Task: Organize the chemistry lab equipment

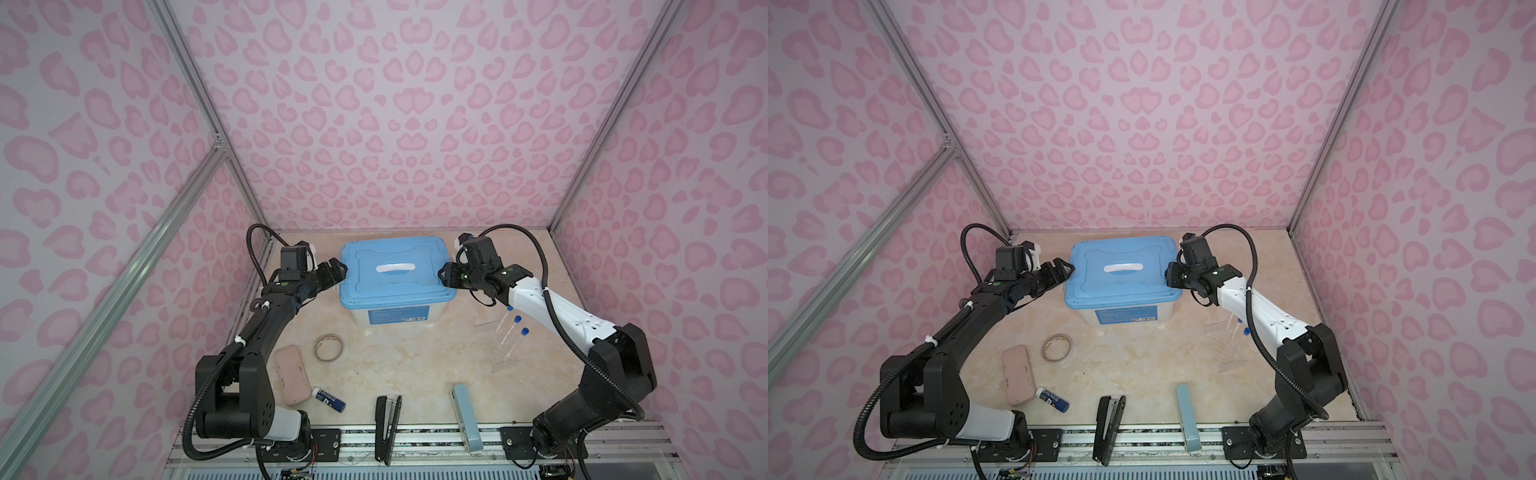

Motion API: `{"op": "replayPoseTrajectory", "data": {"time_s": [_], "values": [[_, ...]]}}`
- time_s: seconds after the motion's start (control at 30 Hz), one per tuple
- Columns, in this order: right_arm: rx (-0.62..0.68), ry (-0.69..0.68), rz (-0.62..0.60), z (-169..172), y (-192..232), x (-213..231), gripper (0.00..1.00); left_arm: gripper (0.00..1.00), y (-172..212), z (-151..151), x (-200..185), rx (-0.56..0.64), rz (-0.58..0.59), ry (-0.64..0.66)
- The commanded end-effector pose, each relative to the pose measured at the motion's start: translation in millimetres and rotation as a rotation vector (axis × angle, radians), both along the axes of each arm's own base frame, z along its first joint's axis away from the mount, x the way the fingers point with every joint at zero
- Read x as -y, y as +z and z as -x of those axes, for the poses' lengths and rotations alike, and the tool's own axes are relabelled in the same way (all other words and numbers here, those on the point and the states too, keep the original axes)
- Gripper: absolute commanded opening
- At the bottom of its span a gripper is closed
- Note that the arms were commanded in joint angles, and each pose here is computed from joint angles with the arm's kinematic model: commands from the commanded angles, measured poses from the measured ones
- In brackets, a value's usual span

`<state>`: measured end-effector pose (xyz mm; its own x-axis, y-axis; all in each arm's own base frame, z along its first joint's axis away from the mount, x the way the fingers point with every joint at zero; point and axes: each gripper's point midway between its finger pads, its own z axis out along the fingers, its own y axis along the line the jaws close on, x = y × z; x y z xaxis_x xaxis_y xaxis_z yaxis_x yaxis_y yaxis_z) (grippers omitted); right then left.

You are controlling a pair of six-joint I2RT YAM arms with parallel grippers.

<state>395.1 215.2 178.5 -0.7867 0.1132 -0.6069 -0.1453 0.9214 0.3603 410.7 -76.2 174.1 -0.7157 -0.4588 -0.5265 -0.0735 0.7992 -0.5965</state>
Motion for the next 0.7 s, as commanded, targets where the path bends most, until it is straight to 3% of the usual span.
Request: {"op": "replayPoseTrajectory", "data": {"time_s": [0.0,0.17,0.3,0.47,0.67], "values": [[-0.138,0.025,0.096,25.4,-36.0,12.6,0.50,0.92,17.4,-4.4,20.8,0.085,0.129,-0.072],[-0.134,0.028,0.094,24.8,-34.5,12.2,0.50,0.91,7.3,-2.0,38.2,0.063,0.230,-0.146],[-0.133,0.031,0.095,25.3,-33.3,12.0,0.50,0.88,6.6,3.4,41.3,0.058,0.226,-0.164],[-0.121,0.008,0.121,24.6,-28.6,18.3,0.50,0.72,-4.2,8.3,31.4,-0.032,0.088,-0.120],[-0.107,-0.011,0.158,23.1,-22.1,26.4,0.50,0.66,-13.7,13.6,32.2,-0.074,-0.073,-0.123]]}}
